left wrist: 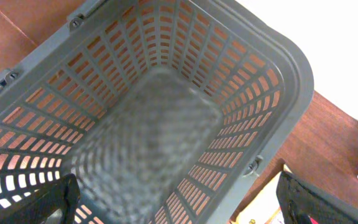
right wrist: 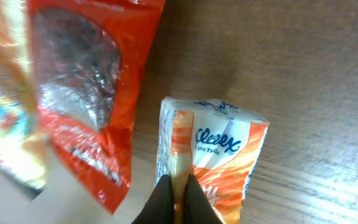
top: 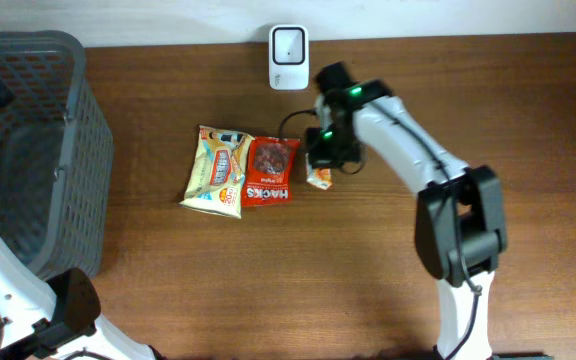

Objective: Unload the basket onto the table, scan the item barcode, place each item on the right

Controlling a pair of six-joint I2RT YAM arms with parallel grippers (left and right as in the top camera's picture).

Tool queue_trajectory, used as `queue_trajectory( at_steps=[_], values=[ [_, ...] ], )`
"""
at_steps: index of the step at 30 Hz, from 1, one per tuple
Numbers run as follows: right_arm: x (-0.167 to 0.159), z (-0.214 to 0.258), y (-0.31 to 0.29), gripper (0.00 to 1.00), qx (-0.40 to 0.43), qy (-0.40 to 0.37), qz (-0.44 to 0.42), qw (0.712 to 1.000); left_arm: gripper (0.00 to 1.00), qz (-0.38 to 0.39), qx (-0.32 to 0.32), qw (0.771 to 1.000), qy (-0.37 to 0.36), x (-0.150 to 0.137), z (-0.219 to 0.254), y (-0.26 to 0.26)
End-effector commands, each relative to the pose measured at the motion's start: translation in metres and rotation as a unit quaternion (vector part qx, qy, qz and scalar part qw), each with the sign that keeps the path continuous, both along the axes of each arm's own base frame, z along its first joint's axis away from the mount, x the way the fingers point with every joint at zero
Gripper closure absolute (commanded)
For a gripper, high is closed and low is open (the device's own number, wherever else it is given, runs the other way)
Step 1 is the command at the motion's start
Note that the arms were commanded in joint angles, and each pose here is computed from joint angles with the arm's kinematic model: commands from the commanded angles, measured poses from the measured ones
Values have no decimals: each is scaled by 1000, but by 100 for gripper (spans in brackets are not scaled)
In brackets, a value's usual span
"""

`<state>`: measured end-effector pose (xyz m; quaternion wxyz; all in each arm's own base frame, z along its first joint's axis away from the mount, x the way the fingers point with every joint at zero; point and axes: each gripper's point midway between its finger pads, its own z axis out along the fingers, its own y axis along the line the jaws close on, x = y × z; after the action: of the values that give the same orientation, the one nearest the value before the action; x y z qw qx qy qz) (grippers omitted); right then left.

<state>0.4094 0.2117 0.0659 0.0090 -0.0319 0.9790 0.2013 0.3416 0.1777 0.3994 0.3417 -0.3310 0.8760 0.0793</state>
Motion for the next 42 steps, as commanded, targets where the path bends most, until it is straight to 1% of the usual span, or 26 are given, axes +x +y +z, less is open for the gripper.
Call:
queue_trajectory(
  at_steps=[1,4,6,8,10,12,14,15,17,20,21,22,24,25,27,29,32,36,37,39,41,42],
  values=[
    [-6,28,4,96,137,12,32,990,1,2,5,1000,-11,-4,8,-1],
    [-9,18,-5,96,204,33,9,978,1,2,5,1000,-11,-5,8,-1],
    [-12,4,-13,96,282,36,-8,959,1,2,5,1000,-11,-4,8,-1],
    [-14,-7,-26,96,322,31,-25,946,1,2,5,1000,-11,-4,8,-1],
    [-16,-22,-52,96,322,33,-58,944,1,2,5,1000,-11,-4,8,-1],
    [-16,-38,-87,95,291,37,-101,951,1,2,5,1000,-11,-4,8,-1],
    [-19,-54,-119,87,234,50,-138,961,1,2,5,1000,-11,-4,8,-1],
    [-20,-57,-129,85,220,51,-146,963,1,2,5,1000,-11,-4,8,-1],
    [-25,-55,-144,81,211,54,-153,964,1,2,5,1000,-11,-4,8,-1],
    [-31,-37,-150,75,206,55,-147,966,1,2,5,1000,-11,-4,8,-1],
    [-32,-30,-149,70,206,47,-139,967,1,2,5,1000,-11,-4,8,-1],
    [-33,-21,-147,53,205,36,-128,970,1,2,5,1000,-11,-4,8,-1],
    [-33,-9,-140,38,204,9,-97,974,1,2,5,1000,-11,-4,8,-1],
    [-32,-5,-136,37,201,-4,-81,976,1,2,5,1000,-11,-4,8,-1],
    [-27,-9,-129,38,182,-22,-59,981,1,2,5,1000,-11,-4,8,-1],
    [-23,-17,-126,45,153,-35,-43,987,1,2,5,1000,-11,-4,8,-1],
    [-15,-32,-118,45,88,-64,-12,994,1,2,5,1000,-11,-4,8,-1],
    [-17,-42,-95,45,41,-77,26,996,1,2,5,1000,-11,-4,8,-1],
    [-16,-45,-96,45,23,-77,20,997,1,2,5,1000,-11,-4,8,-1],
    [-14,-53,-106,45,-42,-69,-16,997,1,2,5,1000,-11,-4,8,-1],
    [-15,-55,-105,45,-56,-68,-17,996,1,2,5,1000,-11,-4,8,-1],
    [-16,-55,-103,49,-55,-67,-16,996,1,2,5,1000,-11,-4,8,-1]
  ],
)
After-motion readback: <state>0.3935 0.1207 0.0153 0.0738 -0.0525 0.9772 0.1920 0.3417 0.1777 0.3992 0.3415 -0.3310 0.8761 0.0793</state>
